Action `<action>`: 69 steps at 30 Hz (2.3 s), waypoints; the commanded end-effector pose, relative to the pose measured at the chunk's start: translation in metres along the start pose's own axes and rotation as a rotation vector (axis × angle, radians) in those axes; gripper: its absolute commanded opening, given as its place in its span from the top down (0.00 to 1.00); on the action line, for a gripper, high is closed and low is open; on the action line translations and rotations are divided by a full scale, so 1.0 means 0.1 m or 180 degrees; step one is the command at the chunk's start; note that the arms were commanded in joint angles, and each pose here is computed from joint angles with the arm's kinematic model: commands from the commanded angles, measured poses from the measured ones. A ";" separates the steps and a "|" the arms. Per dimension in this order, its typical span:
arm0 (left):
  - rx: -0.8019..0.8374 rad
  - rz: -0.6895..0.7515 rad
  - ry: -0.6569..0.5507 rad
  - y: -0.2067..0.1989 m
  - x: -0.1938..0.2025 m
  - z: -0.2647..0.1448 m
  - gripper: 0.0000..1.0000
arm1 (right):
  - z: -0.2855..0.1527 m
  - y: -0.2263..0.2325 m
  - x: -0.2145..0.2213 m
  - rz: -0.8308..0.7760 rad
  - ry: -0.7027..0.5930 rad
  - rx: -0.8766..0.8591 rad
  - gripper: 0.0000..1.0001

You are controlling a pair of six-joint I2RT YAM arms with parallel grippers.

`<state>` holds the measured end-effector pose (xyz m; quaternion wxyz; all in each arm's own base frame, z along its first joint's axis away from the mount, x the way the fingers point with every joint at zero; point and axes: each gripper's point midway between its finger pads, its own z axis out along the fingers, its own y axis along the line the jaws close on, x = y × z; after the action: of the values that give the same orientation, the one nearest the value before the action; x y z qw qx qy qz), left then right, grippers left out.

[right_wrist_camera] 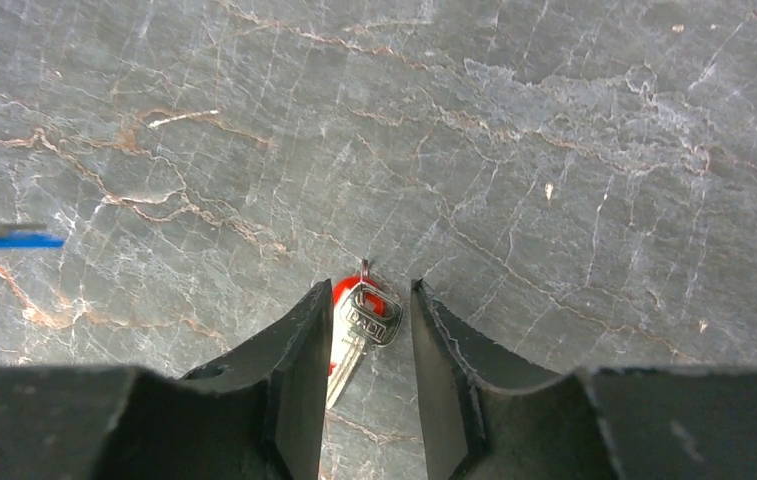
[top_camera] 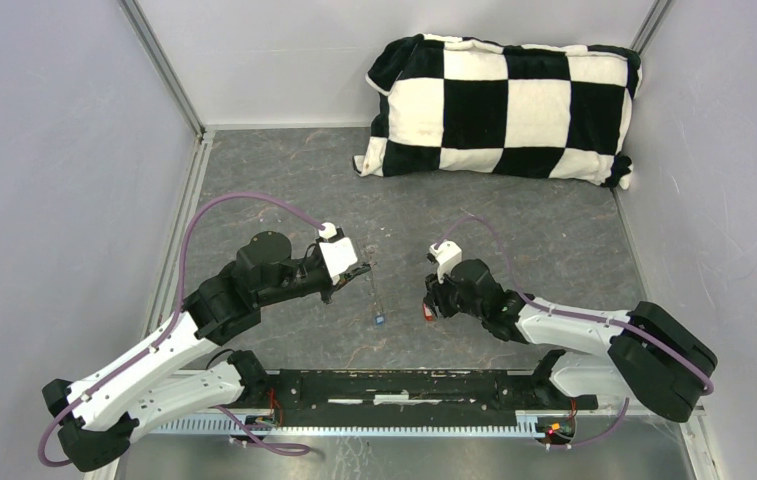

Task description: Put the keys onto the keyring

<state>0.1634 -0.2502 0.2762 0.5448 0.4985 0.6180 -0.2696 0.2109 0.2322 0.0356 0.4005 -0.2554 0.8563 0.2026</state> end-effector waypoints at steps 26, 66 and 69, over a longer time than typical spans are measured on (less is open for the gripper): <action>-0.0070 -0.0013 -0.0265 0.06 -0.29 -0.06 0.98 | 0.15 -0.02 0.04 -0.0093 -0.0028 -0.0122 0.86; -0.0050 -0.0171 -0.0023 0.01 0.00 0.02 0.98 | -1.29 1.45 -1.78 -0.0507 -0.1541 -0.1563 1.00; -0.0046 -0.0172 -0.0028 0.01 0.00 0.01 0.98 | -1.33 1.52 -1.86 -0.0530 -0.1591 -0.1590 1.00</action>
<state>0.1626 -0.2501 0.2650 0.5320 0.4953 0.6306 -0.2720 0.1410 0.3238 0.2528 0.5099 -0.3627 0.6529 0.4268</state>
